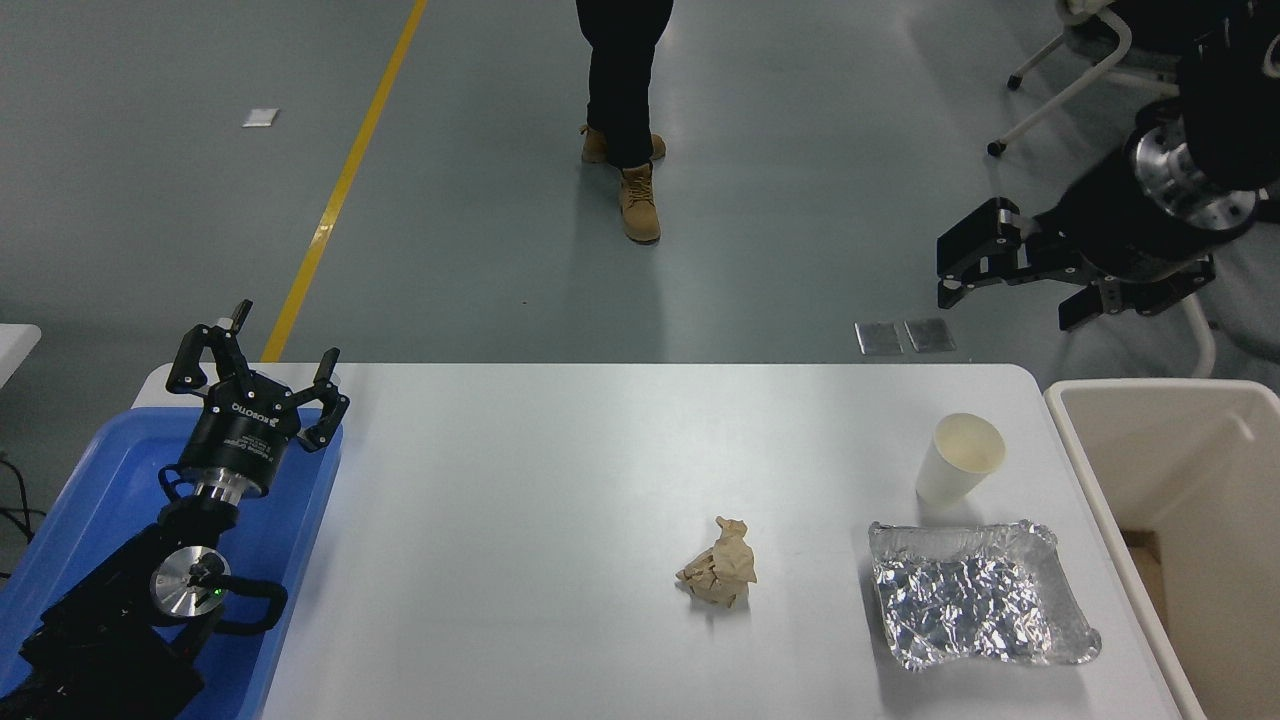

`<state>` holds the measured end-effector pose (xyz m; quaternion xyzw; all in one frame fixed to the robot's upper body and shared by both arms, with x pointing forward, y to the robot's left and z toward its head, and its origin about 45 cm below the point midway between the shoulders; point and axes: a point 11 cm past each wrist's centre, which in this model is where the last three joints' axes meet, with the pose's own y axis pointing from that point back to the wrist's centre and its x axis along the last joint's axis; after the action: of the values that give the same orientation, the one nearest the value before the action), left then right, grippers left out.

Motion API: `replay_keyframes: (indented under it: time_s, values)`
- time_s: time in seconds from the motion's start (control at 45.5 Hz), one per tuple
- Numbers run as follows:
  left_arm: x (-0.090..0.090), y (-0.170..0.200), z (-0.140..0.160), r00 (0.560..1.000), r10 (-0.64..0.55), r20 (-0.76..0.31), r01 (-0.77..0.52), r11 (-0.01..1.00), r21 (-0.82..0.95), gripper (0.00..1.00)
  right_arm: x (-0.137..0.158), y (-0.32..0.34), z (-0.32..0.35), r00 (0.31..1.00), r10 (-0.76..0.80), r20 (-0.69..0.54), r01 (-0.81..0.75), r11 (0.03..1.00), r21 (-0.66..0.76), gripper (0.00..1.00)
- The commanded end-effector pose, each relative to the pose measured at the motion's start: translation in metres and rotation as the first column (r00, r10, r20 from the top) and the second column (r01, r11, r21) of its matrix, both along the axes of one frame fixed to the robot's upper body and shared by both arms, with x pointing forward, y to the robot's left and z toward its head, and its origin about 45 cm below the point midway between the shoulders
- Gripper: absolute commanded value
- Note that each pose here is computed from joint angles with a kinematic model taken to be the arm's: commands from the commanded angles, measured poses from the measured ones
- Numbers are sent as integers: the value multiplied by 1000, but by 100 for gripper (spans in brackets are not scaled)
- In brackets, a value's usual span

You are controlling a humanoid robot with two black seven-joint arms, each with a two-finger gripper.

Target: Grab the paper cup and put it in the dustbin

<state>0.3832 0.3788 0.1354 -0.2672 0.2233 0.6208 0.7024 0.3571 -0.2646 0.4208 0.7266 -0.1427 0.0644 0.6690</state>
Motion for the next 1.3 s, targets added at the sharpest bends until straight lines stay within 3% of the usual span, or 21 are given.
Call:
replay_keyframes:
  time_s: [0.0, 0.286, 0.659, 0.923, 1.275]
  values:
    - [0, 0, 0, 1000, -1, 1, 1, 1000, -1, 98, -9, 5, 4, 998, 33, -46, -34, 999, -4, 100]
    - [0, 0, 0, 1000, 0, 0, 0, 1000, 0, 98, 6, -37, -58, 997, -18, -71, 10, 993, -120, 100]
    - [0, 0, 0, 1000, 0, 0, 0, 1000, 0, 98, 45, -96, -168, 989, -145, 35, 149, 962, -229, 100]
    - [0, 0, 0, 1000, -1, 1, 1, 1000, -1, 98, 40, -104, -240, 981, -190, 29, 192, 958, -213, 100]
    - [0, 0, 0, 1000, -1, 1, 1, 1000, -1, 98, 37, -124, -280, 968, -233, 92, 248, 939, -239, 100]
